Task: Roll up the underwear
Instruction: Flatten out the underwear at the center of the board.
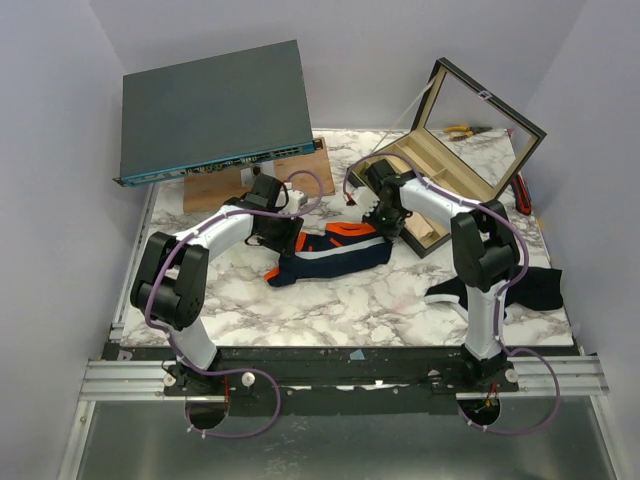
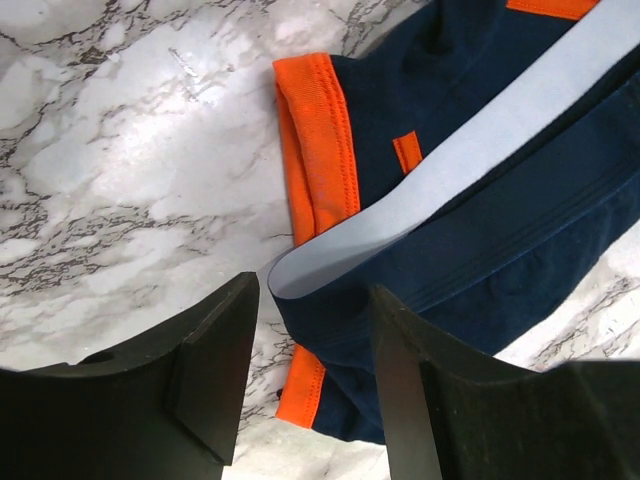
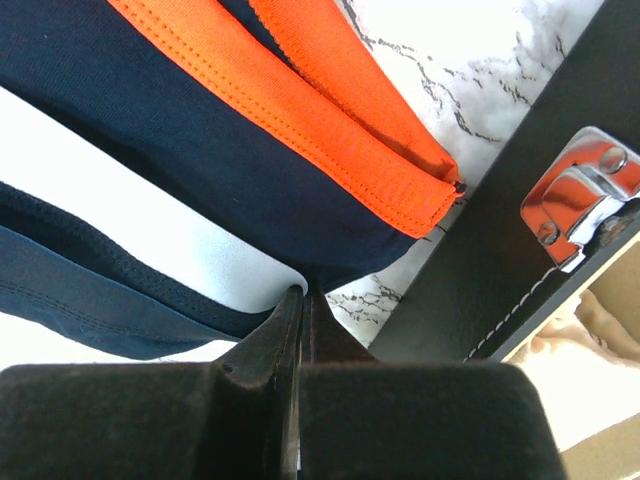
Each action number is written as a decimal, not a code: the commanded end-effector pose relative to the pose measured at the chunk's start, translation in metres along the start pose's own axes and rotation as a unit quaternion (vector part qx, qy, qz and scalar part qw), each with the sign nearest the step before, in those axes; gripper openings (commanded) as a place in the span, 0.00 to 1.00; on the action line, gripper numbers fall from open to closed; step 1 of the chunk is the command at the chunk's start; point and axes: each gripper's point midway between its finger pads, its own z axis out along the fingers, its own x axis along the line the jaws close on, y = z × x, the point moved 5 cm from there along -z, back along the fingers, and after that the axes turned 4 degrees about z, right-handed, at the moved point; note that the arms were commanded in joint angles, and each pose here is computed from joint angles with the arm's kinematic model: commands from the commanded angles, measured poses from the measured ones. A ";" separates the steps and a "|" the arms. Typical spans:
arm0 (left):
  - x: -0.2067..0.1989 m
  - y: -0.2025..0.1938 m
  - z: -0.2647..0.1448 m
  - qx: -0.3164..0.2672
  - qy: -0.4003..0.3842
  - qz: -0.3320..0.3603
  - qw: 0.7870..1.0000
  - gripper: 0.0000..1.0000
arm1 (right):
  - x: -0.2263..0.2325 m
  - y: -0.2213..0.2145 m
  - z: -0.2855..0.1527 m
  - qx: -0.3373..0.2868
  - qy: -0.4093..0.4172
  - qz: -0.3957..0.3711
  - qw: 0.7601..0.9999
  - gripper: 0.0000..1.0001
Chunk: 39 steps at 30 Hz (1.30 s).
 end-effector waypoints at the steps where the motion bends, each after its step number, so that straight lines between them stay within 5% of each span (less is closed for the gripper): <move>1: 0.002 0.000 0.005 0.010 0.025 -0.003 1.000 0.52 | -0.001 -0.006 -0.010 -0.002 -0.008 0.007 1.000 0.01; 11: -0.002 -0.007 0.010 0.029 0.014 -0.007 0.999 0.45 | -0.001 -0.010 -0.014 -0.001 -0.018 0.005 1.000 0.01; 26: -0.001 -0.001 -0.002 0.003 0.004 -0.001 1.000 0.00 | -0.002 -0.013 -0.010 0.006 -0.020 0.004 1.000 0.01; 39: -0.012 0.015 -0.061 -0.103 -0.101 0.033 0.989 0.00 | -0.019 -0.008 -0.042 -0.026 -0.074 0.020 0.997 0.01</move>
